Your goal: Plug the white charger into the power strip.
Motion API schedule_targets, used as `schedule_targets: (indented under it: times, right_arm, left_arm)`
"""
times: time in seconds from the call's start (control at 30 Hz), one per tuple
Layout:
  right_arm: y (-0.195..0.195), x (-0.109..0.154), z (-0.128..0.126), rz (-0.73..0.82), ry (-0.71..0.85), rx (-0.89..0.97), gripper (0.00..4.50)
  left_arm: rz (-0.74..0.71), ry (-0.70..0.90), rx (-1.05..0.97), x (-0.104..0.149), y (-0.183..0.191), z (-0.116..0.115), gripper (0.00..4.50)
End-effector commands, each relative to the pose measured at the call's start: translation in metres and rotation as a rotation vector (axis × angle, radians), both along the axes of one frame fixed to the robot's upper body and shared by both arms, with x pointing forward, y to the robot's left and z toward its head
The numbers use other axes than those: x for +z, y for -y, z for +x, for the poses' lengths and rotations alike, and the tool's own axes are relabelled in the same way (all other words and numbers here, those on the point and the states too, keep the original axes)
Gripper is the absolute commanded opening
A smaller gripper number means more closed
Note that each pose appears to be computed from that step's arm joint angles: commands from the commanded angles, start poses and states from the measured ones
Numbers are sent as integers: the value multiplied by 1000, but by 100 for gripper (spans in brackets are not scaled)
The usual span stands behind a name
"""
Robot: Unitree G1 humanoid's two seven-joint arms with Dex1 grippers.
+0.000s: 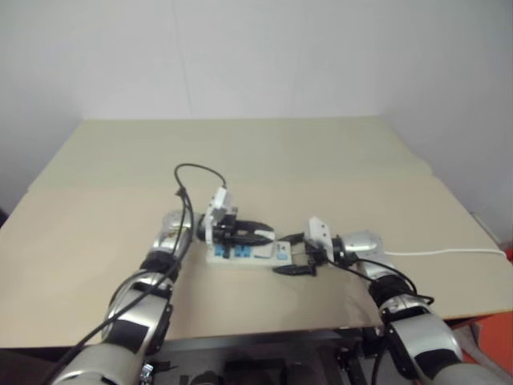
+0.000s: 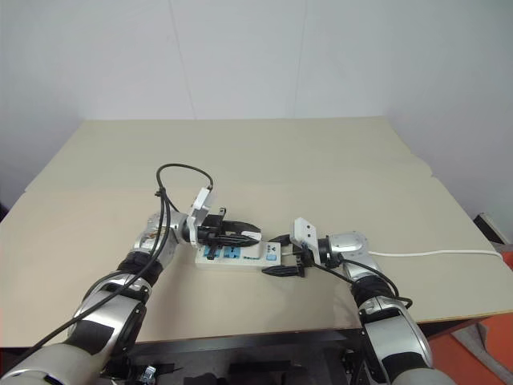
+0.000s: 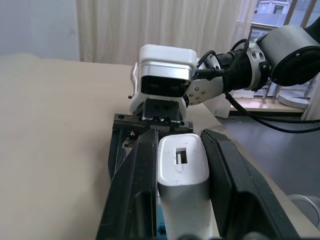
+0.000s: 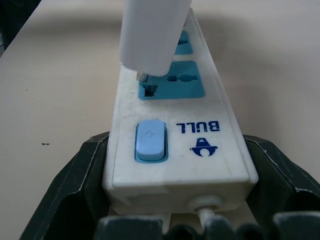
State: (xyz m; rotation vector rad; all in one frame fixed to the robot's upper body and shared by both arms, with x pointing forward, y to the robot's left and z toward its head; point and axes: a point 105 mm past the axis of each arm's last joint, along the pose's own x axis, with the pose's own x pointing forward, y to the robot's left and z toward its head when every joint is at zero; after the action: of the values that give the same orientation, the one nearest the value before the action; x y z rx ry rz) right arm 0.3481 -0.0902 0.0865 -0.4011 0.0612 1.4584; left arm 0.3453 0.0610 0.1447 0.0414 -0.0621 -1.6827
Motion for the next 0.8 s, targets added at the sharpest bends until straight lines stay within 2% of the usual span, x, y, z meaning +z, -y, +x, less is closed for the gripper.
schedule_targets:
  times: [0.03,0.8]
  right_arm:
    - [-2,-18,-7,-42,-43,5,342]
    - [-1,-19,-6,-46,-43,-7,342]
  left_arm:
    - [-17,39,-6,8,2,1,104]
    - [33,75,20,-3,1,4,104]
